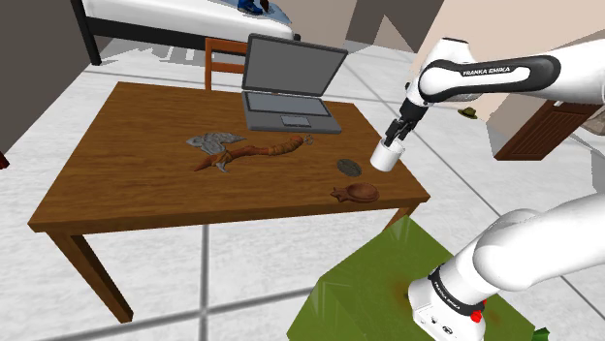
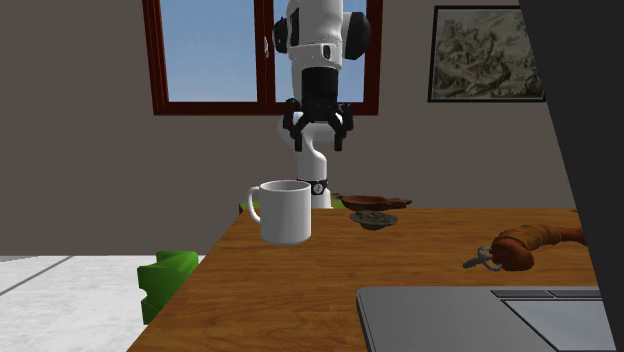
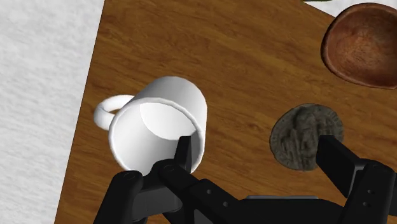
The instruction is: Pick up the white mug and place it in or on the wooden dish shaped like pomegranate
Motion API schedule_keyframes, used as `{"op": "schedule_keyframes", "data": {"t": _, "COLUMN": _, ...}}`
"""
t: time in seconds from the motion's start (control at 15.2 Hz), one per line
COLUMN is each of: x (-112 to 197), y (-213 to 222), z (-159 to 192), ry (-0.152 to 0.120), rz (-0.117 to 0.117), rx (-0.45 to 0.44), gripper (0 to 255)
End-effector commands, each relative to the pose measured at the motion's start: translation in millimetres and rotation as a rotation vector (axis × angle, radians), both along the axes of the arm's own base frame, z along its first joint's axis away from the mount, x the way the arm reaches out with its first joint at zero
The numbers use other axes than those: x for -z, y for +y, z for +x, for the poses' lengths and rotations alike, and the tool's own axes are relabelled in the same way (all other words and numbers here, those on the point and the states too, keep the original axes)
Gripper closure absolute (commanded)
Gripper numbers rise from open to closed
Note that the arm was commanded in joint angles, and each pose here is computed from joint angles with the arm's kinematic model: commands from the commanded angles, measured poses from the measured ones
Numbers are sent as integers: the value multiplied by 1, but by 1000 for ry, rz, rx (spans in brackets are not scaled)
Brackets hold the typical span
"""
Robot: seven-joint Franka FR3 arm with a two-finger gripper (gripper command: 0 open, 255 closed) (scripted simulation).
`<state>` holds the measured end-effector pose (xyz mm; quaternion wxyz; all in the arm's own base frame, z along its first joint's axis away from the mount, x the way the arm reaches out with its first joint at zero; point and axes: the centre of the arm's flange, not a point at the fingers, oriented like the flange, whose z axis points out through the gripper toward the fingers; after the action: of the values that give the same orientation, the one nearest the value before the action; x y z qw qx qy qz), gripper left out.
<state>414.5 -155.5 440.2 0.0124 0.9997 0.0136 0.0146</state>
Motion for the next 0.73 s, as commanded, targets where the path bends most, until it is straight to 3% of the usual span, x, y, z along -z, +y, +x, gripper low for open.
{"op": "schedule_keyframes", "data": {"t": 0.0, "x": 16, "y": -15, "z": 10, "ry": 2, "rz": 6, "rx": -10, "gripper": 0}}
{"op": "schedule_keyframes", "data": {"t": 0.26, "x": 52, "y": -44, "z": 32, "ry": 8, "rz": 20, "rx": -25, "gripper": 0}}
{"op": "schedule_keyframes", "data": {"t": 0.66, "x": 83, "y": -44, "z": 32, "ry": 8, "rz": 20, "rx": -25, "gripper": 0}}
